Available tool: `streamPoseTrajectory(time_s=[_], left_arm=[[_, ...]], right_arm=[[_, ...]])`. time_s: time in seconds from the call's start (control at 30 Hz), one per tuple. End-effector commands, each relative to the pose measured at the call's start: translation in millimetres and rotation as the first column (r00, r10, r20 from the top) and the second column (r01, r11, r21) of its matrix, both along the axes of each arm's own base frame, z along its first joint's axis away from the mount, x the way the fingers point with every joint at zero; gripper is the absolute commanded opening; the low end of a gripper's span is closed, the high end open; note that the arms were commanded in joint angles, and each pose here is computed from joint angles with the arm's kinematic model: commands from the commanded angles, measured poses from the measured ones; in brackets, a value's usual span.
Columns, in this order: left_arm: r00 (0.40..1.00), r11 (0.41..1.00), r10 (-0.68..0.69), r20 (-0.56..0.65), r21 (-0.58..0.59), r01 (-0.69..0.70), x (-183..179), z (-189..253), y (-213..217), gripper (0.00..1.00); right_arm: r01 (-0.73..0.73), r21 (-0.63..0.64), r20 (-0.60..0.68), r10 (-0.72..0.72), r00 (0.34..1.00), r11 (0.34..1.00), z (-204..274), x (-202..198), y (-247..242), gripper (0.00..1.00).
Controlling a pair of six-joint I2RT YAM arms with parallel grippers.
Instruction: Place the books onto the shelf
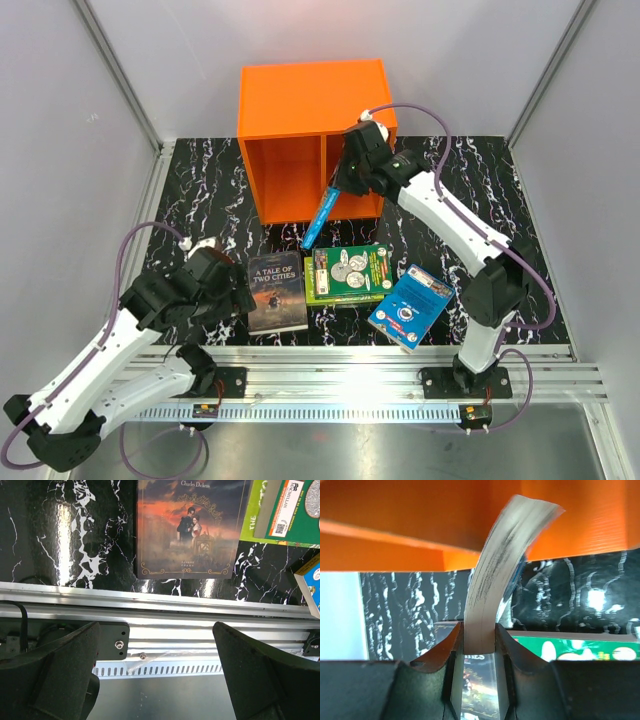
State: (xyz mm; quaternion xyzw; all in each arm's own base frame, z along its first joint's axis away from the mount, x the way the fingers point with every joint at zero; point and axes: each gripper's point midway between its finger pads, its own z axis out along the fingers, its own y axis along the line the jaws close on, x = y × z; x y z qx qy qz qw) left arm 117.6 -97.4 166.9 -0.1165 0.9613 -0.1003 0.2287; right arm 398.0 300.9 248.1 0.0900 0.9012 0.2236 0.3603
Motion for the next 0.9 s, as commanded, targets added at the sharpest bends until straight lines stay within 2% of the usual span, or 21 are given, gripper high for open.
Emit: streamPoseTrajectory(time_s=[0.0,0.13,0.43,0.5,0.53,0.6,0.63,0.7,0.73,0.87], left_arm=[[0.999,1.000,0.028,0.019,-0.011,-0.028,1.4,-0.5,1.4,0.99],[0.999,1.000,0.026,0.021,-0.015,-0.025,1.7,0.9,0.9,0.99],[0.999,0.999,0.032,0.009,-0.005,-0.032,-8.0,-1.5,9.4,0.99],[0.999,0.999,0.037,0.012,-0.011,-0.037,-10.4,-1.0,11.2,0.99],[0.999,0.999,0.042,0.009,-0.011,-0.042,-11.6,-1.5,12.5,0.99],[0.999,0.999,0.039,0.007,-0.011,-0.039,-14.0,-2.8,13.9,0.99],[0.999,0.999,0.044,0.004,-0.010,-0.044,-15.3,-3.3,15.1,0.99],[0.999,0.999,0.041,0.000,-0.005,-0.041,-16.6,-4.5,16.0,0.99],[0.999,0.999,0.041,-0.002,-0.001,-0.041,-17.4,-5.2,17.1,0.99],[0.999,0.999,0.044,-0.011,0.008,-0.043,-18.1,-9.1,18.0,0.99]], right_arm=[[0.061,0.040,0.188,-0.067,0.980,0.997,65.4,26.1,-11.9,0.00],[0.122,-0.043,0.260,-0.107,0.960,0.992,88.1,42.4,-27.1,0.00],[0.229,-0.141,0.336,-0.170,0.926,0.963,81.6,69.0,-47.5,0.00],[0.251,-0.086,0.373,-0.202,0.906,0.964,86.8,76.2,-49.4,0.00],[0.235,-0.088,0.332,-0.194,0.923,0.968,56.1,77.0,-50.2,0.00],[0.214,0.058,0.402,-0.219,0.889,0.975,74.0,82.7,-48.5,0.00],[0.217,0.087,0.341,-0.234,0.911,0.972,38.4,81.5,-53.9,0.00],[0.233,0.176,0.350,-0.282,0.893,0.956,38.8,83.8,-58.4,0.00],[0.247,0.162,0.323,-0.288,0.901,0.955,17.4,82.4,-64.5,0.00],[0.261,0.171,0.311,-0.304,0.901,0.950,-11.0,82.1,-68.9,0.00]])
